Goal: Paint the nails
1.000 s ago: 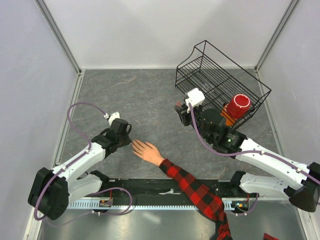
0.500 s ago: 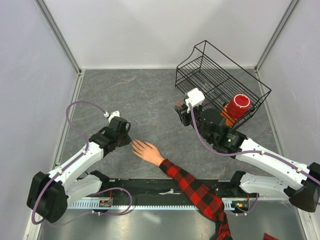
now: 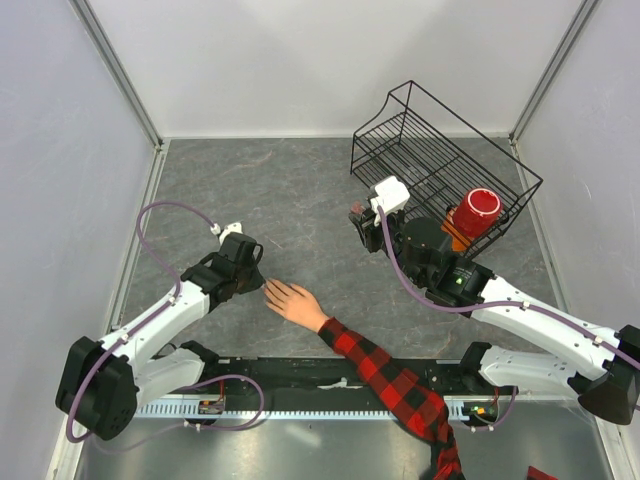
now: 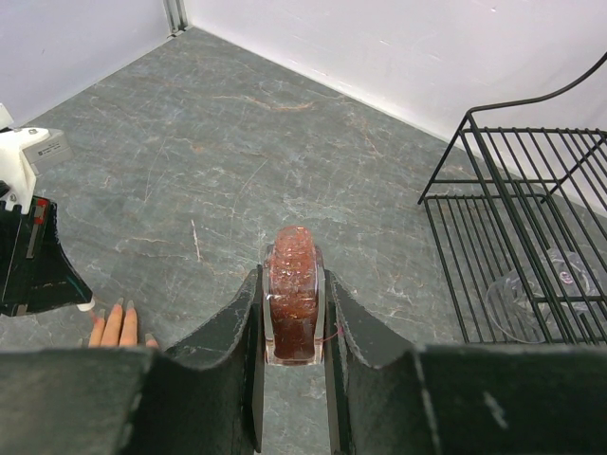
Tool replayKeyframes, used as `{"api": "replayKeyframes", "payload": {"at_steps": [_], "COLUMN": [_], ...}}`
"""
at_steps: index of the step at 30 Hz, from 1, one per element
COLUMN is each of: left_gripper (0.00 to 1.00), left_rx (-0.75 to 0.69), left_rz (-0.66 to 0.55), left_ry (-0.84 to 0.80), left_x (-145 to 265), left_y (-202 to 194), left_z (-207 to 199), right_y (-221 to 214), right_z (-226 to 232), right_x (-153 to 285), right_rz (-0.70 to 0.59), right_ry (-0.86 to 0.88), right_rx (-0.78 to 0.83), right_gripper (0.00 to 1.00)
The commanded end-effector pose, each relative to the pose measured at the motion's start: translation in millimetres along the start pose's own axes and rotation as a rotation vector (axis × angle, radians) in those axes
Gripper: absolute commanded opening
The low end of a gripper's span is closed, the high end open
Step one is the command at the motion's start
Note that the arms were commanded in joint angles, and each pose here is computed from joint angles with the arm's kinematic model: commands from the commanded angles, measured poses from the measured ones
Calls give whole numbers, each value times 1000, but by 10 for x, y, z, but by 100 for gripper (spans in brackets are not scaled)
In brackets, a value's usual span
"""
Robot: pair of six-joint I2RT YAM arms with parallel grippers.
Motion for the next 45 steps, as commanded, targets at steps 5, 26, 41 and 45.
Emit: {"api": "replayKeyframes", "payload": {"at_steps": [5, 26, 41, 45], "left_gripper": [2, 2, 2, 2], "left_rx": [20, 15, 2, 0], "left_rz": [-62, -36, -39, -37], "left_ry": [-24, 31, 40, 43], "left_x": [-14, -88, -125, -140], "left_y": [132, 67, 80, 78], "left_z": [-66, 3, 3, 4], "right_y": [246, 231, 231, 232], "right_z": [-5, 2, -2, 2], "right_x": [20, 1, -1, -12], "right_rz": [-73, -67, -67, -65], "right_ry": [3, 6, 8, 11], "right_rx": [-37, -35, -35, -36], "right_gripper": [0, 0, 0, 0]}}
Point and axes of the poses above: each gripper's point midway between its finger pads, its own x axis back along the fingers, its own z axis along the line the jaws close on, y = z × x, the point moved 6 cm from there along x, back along the fingers, and after that the axes turned 3 degrees about -x, right-handed, at the moved point
